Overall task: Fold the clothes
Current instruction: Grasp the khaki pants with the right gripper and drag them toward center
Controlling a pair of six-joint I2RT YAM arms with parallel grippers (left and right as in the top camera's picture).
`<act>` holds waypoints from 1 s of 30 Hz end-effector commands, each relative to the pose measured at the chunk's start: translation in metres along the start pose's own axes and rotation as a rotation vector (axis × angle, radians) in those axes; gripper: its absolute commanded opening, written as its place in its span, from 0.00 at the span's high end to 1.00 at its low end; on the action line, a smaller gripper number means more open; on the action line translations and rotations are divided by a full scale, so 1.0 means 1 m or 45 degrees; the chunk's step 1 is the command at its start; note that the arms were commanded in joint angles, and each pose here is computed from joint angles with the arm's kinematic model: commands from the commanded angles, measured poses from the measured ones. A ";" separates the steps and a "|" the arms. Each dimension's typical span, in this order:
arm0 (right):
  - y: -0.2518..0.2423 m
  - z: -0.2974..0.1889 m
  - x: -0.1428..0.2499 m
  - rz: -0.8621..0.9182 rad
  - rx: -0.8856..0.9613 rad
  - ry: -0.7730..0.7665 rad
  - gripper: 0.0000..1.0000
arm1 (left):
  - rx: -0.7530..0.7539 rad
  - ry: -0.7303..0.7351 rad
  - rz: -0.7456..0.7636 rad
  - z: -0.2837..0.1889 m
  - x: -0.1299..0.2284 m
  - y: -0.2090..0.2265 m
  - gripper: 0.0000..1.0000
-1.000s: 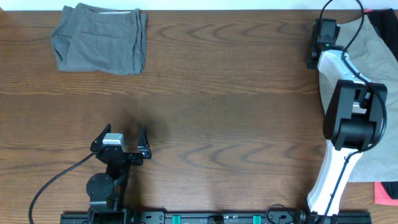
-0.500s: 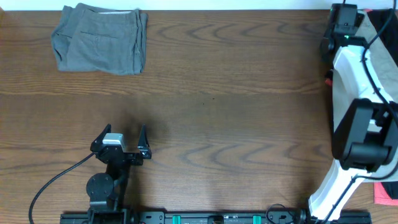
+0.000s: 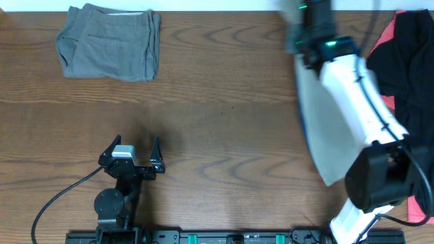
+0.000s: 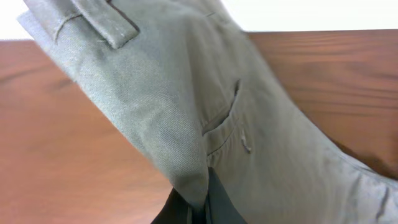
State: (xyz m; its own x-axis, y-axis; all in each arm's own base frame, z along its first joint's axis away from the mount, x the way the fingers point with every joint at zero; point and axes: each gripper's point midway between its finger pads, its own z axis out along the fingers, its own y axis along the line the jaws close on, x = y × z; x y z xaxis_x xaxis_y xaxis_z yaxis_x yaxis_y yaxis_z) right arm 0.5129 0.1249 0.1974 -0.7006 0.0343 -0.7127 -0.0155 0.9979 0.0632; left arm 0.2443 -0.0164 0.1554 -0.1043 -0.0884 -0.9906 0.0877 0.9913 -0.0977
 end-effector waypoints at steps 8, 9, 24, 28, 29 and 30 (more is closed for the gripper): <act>0.189 -0.043 0.100 -0.405 -0.477 0.227 0.99 | 0.013 0.058 0.007 0.001 0.015 -0.001 0.02; 0.197 -0.047 0.112 -0.437 -0.486 0.256 0.99 | 0.013 0.058 0.007 0.001 0.015 -0.001 0.02; 0.226 -0.075 0.162 -0.559 -0.535 0.400 0.99 | 0.013 0.058 0.007 0.001 0.015 -0.001 0.02; 0.223 -0.077 0.171 -0.569 -0.534 0.450 0.99 | 0.013 0.058 0.007 0.001 0.015 -0.001 0.02; 0.221 -0.078 0.173 -0.572 -0.529 0.462 0.99 | 0.013 0.058 0.007 0.001 0.015 -0.001 0.02; 0.220 -0.078 0.175 -0.575 -0.525 0.472 0.99 | 0.013 0.058 0.007 0.001 0.015 -0.001 0.02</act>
State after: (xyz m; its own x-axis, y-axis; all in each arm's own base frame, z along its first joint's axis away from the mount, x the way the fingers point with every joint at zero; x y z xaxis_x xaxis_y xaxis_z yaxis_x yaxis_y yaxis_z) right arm 0.3377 0.3420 0.1391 -0.7590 -0.4621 -0.4586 -0.5688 0.8134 0.1219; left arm 0.2443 -0.0164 0.1554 -0.1043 -0.0884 -0.9906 0.0877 0.9913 -0.0977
